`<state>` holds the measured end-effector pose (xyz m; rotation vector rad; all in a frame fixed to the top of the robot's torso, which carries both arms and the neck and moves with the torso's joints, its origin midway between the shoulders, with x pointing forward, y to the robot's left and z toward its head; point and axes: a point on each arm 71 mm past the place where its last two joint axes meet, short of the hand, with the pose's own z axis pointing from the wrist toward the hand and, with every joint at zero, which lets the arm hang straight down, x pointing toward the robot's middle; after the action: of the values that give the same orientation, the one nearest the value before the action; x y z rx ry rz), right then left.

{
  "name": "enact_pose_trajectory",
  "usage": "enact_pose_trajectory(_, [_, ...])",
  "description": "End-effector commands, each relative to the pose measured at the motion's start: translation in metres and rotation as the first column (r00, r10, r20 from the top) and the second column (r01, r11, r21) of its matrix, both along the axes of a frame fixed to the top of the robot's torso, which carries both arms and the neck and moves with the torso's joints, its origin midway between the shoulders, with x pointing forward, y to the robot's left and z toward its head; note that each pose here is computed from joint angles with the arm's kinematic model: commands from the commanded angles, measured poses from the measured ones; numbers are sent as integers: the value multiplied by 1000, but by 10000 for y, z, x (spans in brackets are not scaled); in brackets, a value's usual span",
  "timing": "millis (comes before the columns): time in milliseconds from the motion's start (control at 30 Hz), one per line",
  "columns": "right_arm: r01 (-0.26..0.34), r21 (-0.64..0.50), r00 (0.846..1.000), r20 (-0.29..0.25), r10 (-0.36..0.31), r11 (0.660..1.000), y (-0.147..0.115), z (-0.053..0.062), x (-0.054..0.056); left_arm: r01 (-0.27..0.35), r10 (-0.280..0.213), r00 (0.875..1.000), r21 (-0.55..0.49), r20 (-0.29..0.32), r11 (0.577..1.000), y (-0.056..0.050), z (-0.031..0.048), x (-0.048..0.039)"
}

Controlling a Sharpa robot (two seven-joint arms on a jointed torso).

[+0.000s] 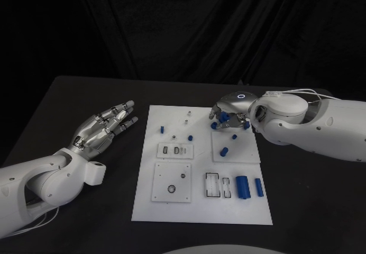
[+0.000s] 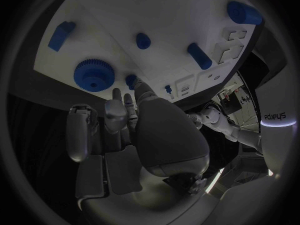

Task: Assemble the parts on the task board

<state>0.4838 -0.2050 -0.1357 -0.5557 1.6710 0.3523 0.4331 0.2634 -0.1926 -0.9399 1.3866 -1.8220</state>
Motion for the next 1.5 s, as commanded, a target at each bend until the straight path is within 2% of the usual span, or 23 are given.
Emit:
enact_pose_trajectory(33, [3,-24,1000,0,-3,1000,-4,-27,-9,-1,7,995,-67,101,998,4,97,-6])
enact_pose_trajectory(467, [-3,-17,1000,-6,3,1000,-29,-89,-5,11,-5,995,-69,95,998,-8,84,12])
enact_pose_trajectory(700, [-34,25,999,28,33,999,-6,-109,5,18,-12,996,-70,91,997,-17,80,12])
enact_pose_trajectory(967, [-61,46,998,35,60,997,18,-173,4,21,-14,996,-68,88,997,-15,68,26])
enact_pose_trajectory(1233, [-58,49,998,25,57,997,14,-253,2,24,-19,996,-66,83,998,-15,52,38])
enact_pose_trajectory(1500, [-53,67,998,47,50,996,2,-248,2,22,-17,997,-60,77,998,1,36,47])
